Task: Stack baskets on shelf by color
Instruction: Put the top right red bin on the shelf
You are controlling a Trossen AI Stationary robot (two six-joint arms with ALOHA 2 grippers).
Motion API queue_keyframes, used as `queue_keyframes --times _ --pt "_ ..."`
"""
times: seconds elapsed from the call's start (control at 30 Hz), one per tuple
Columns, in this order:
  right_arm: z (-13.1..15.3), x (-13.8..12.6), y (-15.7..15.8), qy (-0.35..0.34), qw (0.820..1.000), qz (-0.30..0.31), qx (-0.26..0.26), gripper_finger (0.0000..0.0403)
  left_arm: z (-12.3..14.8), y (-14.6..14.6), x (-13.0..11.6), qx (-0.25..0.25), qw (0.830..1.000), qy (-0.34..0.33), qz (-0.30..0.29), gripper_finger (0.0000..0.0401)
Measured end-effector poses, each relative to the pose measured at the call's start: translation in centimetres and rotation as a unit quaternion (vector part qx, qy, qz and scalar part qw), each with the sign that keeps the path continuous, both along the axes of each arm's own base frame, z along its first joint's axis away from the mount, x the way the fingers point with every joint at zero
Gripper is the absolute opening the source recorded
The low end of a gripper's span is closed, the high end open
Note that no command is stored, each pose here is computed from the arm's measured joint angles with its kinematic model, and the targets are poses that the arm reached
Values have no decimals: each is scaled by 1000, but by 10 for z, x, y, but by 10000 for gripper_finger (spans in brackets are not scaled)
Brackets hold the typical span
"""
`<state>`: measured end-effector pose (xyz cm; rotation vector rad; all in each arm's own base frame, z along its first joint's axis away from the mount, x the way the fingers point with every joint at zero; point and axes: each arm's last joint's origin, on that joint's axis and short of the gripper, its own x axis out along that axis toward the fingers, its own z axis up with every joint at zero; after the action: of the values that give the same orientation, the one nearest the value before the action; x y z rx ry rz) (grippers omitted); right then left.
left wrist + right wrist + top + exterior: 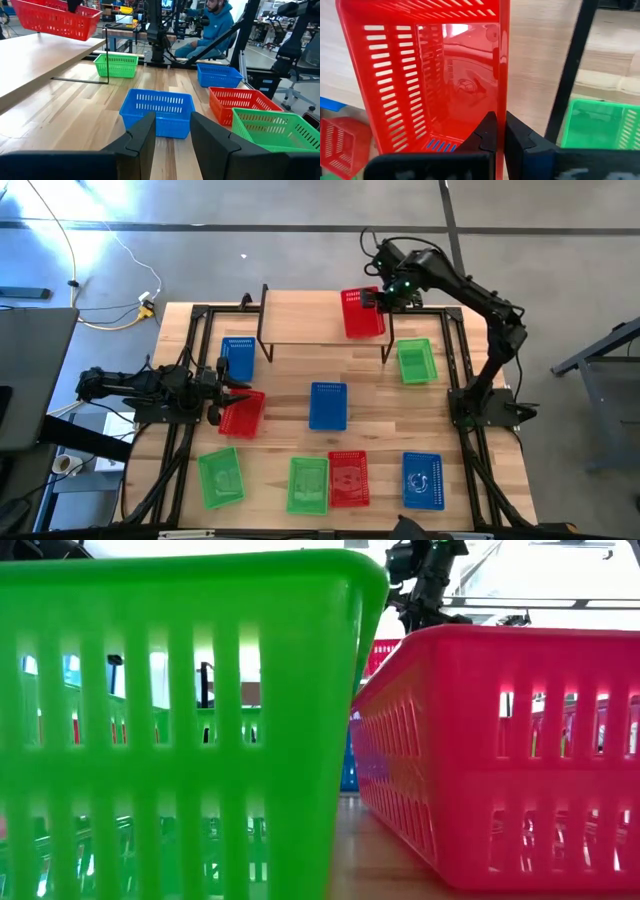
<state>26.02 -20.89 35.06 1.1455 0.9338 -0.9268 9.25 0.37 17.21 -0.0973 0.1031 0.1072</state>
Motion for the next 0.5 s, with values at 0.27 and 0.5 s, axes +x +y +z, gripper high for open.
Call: queue_keyframes --times 0.27,0.5 --pt "1 -2 -2 -17 999 -41 30 0 0 0 0 0 1000 0 0 113" --pt "-1 -3 3 9 997 -71 39 0 0 0 0 0 1000 0 0 113"
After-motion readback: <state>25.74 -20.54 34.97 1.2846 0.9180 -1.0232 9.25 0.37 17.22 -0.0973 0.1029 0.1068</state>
